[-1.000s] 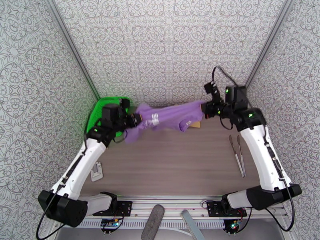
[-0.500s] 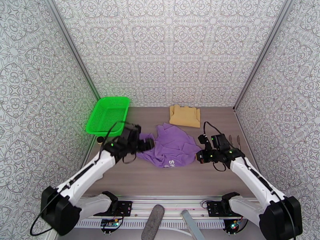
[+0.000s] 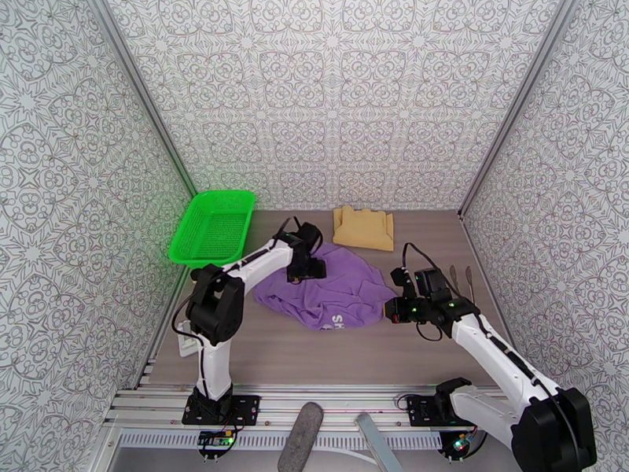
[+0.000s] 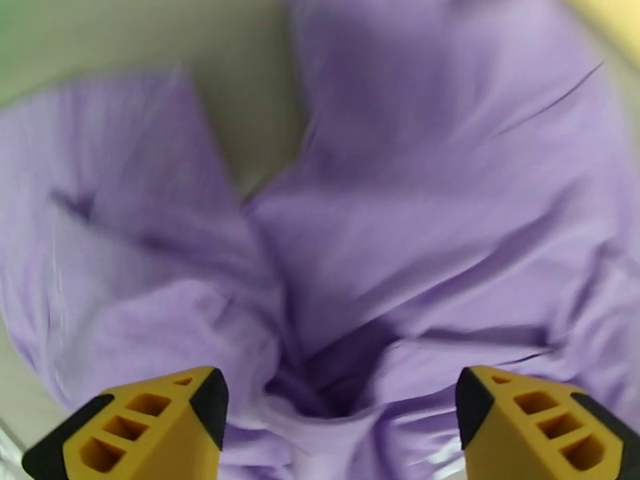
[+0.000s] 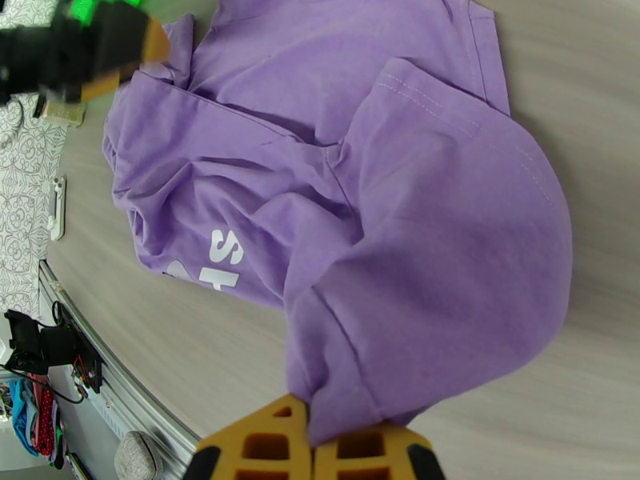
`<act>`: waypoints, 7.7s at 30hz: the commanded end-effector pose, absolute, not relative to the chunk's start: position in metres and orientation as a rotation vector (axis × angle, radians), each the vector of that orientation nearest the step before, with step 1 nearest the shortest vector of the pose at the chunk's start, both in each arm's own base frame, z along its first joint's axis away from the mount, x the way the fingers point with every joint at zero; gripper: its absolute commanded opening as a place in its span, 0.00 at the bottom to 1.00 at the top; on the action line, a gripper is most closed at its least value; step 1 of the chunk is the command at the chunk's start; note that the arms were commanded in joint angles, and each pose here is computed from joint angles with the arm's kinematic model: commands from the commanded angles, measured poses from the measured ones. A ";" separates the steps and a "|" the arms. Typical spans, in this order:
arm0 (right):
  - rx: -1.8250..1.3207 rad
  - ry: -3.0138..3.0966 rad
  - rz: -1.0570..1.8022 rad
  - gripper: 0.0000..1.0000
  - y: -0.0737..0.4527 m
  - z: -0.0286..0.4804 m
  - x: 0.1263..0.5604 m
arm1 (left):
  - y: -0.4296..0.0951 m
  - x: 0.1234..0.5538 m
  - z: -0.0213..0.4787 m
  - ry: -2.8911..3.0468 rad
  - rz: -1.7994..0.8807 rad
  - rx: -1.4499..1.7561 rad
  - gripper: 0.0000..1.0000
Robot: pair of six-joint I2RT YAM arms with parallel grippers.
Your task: Fold and stack the mixed laundry pile
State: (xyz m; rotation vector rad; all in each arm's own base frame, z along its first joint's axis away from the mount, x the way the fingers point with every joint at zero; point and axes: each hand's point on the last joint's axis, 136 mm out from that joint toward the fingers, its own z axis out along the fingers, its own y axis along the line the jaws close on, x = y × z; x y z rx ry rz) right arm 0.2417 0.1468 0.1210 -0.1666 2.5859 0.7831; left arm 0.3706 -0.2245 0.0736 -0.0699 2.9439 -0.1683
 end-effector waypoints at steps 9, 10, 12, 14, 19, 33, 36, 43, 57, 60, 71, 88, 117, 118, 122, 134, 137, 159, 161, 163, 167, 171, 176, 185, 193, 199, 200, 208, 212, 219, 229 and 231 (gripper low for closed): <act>-0.192 2.582 0.813 0.00 0.151 0.117 0.235 | -0.211 0.370 0.063 2.965 -0.043 -0.132 0.58; -0.194 2.581 0.812 0.00 0.151 0.118 0.235 | -0.209 0.373 0.062 2.962 -0.039 -0.138 0.57; -0.192 2.576 0.809 0.00 0.150 0.120 0.236 | -0.204 0.377 0.062 2.958 -0.035 -0.144 0.55; -0.191 2.567 0.806 0.00 0.150 0.123 0.236 | -0.200 0.382 0.065 2.948 -0.036 -0.148 0.54; -0.191 2.555 0.801 0.00 0.149 0.131 0.236 | -0.198 0.389 0.071 2.933 -0.066 -0.139 0.63; -0.180 2.554 0.807 0.00 0.148 0.135 0.232 | -0.215 0.406 0.058 2.887 -0.320 -0.252 0.61; -0.180 2.552 0.805 0.00 0.148 0.135 0.232 | -0.215 0.401 0.052 2.916 -0.297 -0.234 0.54; -0.177 2.546 0.795 0.00 0.147 0.139 0.232 | -0.202 0.383 0.048 2.938 -0.259 -0.241 0.00; -0.161 2.267 0.383 0.00 0.089 0.302 0.233 | -0.117 0.340 0.313 2.485 -0.160 -0.227 0.00; -0.164 2.159 0.274 0.00 0.074 0.358 0.235 | -0.098 0.323 0.365 2.400 -0.159 -0.221 0.00; -0.218 1.967 -0.122 0.00 0.054 0.478 0.358 | -0.083 0.406 0.426 2.251 -0.232 -0.169 0.00; 0.000 1.596 -0.040 0.00 0.037 0.587 0.443 | -0.082 0.475 0.528 1.798 -0.623 -0.064 0.00; -0.144 2.763 0.734 0.44 0.150 0.109 0.215 | -0.080 0.232 0.105 2.413 -0.305 -0.558 0.66; -0.139 2.767 0.746 0.50 0.150 0.108 0.211 | -0.078 0.229 0.106 2.417 -0.296 -0.563 0.74; -0.115 2.699 0.783 0.62 0.154 0.128 0.217 | -0.071 0.226 0.110 2.435 -0.251 -0.584 0.88; -0.088 2.667 0.599 0.53 0.161 0.136 0.305 | -0.085 0.289 0.090 2.581 -0.150 -0.470 0.62; 0.000 2.678 0.512 0.40 0.149 0.124 0.332 | -0.106 0.295 0.082 2.613 -0.163 -0.390 0.63; 0.080 2.861 0.005 0.41 0.079 0.031 0.454 | -0.135 0.293 0.043 2.703 -0.161 -0.352 0.78; 0.085 2.890 -0.034 0.39 0.075 0.021 0.453 | -0.132 0.292 0.049 2.693 -0.159 -0.357 0.79; 0.080 2.915 -0.073 0.29 0.071 0.014 0.454 | -0.130 0.292 0.055 2.683 -0.164 -0.361 0.79; 0.078 2.942 -0.160 0.00 0.060 0.010 0.455 | -0.128 0.293 0.067 2.663 -0.170 -0.363 0.79; 0.087 2.922 -0.230 0.00 0.046 0.022 0.454 | -0.127 0.291 0.077 2.656 -0.174 -0.357 0.79; 0.098 2.889 -0.336 0.00 0.020 0.038 0.457 | -0.134 0.294 0.078 2.670 -0.204 -0.339 0.79; 0.120 2.858 -0.424 0.00 -0.011 0.049 0.469 | -0.186 0.311 0.069 2.715 -0.236 -0.201 0.71; 0.114 2.850 -0.416 0.00 -0.018 0.055 0.477 | -0.240 0.309 0.051 2.815 -0.112 -0.002 0.58; 0.116 2.852 -0.379 0.00 -0.019 0.054 0.477 | -0.226 0.297 0.039 2.848 0.077 -0.056 0.52; 0.121 2.854 -0.373 0.00 -0.019 0.053 0.476 | -0.224 0.296 0.039 2.847 0.093 -0.065 0.51; 0.128 2.859 -0.357 0.00 -0.020 0.051 0.474 | -0.221 0.297 0.032 2.853 0.137 -0.068 0.41; 0.133 2.859 -0.345 0.00 -0.020 0.051 0.474 | -0.228 0.302 0.028 2.853 0.107 -0.057 0.39; 0.133 2.861 -0.329 0.00 -0.019 0.052 0.473 | -0.231 0.310 0.024 2.847 0.108 -0.049 0.37; 0.132 2.869 -0.324 0.00 -0.019 0.050 0.472 | -0.227 0.311 0.014 2.853 0.116 -0.061 0.22; 0.131 2.870 -0.322 0.00 -0.019 0.050 0.472 | -0.225 0.310 0.011 2.854 0.119 -0.069 0.18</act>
